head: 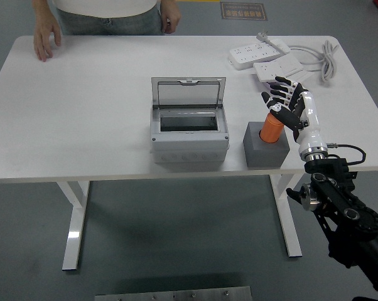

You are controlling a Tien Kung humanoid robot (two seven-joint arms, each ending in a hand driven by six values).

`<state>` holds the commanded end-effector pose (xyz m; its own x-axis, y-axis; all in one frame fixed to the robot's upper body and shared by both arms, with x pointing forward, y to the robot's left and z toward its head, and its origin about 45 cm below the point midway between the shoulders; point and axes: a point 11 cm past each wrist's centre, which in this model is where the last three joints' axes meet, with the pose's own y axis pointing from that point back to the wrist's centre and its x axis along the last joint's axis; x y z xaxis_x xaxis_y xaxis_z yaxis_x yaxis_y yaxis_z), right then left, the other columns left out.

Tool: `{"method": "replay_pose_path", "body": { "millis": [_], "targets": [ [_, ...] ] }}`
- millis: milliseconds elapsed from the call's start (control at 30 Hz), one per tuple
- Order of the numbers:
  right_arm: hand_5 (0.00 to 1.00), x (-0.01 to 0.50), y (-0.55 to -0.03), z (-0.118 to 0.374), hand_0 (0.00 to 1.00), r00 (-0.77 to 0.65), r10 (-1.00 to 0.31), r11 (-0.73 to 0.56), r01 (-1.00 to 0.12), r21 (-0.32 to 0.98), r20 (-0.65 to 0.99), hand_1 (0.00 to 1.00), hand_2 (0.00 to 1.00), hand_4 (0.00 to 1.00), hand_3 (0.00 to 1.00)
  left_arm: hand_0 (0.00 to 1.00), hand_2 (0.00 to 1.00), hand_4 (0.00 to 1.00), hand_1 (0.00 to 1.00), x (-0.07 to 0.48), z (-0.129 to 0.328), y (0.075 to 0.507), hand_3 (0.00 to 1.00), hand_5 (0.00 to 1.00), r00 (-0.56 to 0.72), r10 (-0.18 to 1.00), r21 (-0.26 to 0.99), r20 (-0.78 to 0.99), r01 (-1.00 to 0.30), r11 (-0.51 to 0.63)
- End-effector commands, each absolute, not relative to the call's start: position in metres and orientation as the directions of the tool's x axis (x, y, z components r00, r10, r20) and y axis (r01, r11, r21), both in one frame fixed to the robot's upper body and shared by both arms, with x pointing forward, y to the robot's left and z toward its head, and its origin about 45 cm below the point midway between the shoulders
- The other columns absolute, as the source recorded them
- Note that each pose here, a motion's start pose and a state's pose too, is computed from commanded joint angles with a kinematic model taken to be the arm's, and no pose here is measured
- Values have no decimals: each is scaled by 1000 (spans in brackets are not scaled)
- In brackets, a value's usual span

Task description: Fetch the battery,place it into the box,close the lid of the box

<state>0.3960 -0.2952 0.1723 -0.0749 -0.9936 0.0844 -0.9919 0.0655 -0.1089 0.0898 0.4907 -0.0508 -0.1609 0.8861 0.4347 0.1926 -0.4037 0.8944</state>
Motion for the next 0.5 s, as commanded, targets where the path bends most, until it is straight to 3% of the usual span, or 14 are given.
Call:
{"method": "replay_pose_path", "body": {
  "millis": [500],
  "targets": [
    [211,390,-297,164,660,-69,-993,61,-994,-87,93,662,638,858,690,816,861,824,901,96,-50,490,946,465,-152,888,895,435,180,-407]
  ]
}}
